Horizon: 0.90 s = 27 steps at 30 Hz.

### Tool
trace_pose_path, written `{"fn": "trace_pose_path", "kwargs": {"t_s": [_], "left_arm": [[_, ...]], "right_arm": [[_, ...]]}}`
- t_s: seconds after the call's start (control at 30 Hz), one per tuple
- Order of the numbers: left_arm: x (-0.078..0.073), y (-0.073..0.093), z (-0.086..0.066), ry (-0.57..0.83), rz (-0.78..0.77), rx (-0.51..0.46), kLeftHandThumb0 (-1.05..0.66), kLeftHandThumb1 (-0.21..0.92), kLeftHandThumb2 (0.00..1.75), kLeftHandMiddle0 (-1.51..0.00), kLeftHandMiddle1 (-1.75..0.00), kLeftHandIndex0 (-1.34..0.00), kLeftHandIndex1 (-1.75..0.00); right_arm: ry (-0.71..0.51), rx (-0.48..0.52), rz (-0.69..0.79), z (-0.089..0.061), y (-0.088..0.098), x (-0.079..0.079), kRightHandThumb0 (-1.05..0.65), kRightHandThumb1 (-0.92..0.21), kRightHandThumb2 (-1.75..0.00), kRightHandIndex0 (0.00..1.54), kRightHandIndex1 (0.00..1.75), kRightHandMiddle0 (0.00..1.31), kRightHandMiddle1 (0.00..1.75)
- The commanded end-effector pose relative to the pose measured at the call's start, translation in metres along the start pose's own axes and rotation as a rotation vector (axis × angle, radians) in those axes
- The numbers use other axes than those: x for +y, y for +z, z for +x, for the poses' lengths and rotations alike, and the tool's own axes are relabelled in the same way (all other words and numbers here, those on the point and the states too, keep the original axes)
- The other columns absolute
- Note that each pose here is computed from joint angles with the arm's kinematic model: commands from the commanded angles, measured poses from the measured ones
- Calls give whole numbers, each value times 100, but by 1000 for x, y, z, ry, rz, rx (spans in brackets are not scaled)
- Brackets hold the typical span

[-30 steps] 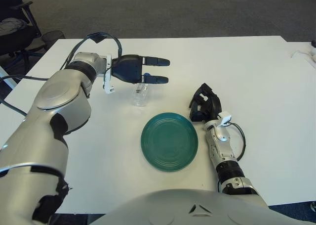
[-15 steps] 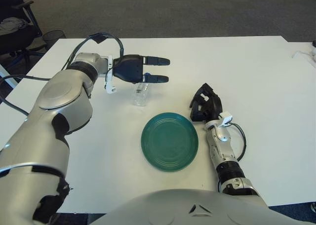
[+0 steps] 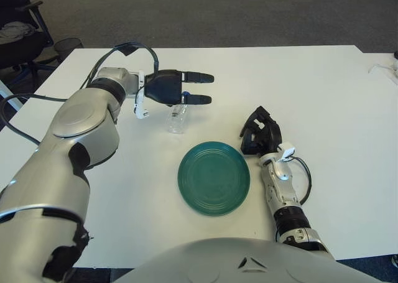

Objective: Put the bottle into the plate.

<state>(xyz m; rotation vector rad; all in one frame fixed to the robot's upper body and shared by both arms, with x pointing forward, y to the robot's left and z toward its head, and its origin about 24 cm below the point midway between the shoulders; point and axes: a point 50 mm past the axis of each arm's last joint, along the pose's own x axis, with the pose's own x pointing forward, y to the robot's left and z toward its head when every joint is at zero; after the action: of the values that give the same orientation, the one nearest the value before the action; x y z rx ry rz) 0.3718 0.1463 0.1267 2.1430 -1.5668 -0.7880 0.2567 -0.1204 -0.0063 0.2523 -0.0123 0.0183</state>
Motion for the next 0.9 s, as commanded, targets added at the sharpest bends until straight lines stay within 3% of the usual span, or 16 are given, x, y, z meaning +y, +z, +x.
{"fn": "trace_pose_path", "kwargs": {"t_s": [0.0,0.57,0.87], "left_arm": [[-1,0,0,-20,-3,-4,-67,45,79,-12,-4,0,-46],[-3,-5,-5,-100,37,-54,-71,46,77,-15,-5,0,-51],[-4,-5,-9,-126,16,-60,-64,38,86,-19,-7,0,-56]], "right_arm": [[-126,354,60,-57,-63,-19,0,-5,-162,83,171,57,175],[-92,372,56,-59,-65,-21,0,-5,-161,84,169,57,175],[-88,384,51,-59,-67,-21,0,1,-169,87,173,62,175]]}}
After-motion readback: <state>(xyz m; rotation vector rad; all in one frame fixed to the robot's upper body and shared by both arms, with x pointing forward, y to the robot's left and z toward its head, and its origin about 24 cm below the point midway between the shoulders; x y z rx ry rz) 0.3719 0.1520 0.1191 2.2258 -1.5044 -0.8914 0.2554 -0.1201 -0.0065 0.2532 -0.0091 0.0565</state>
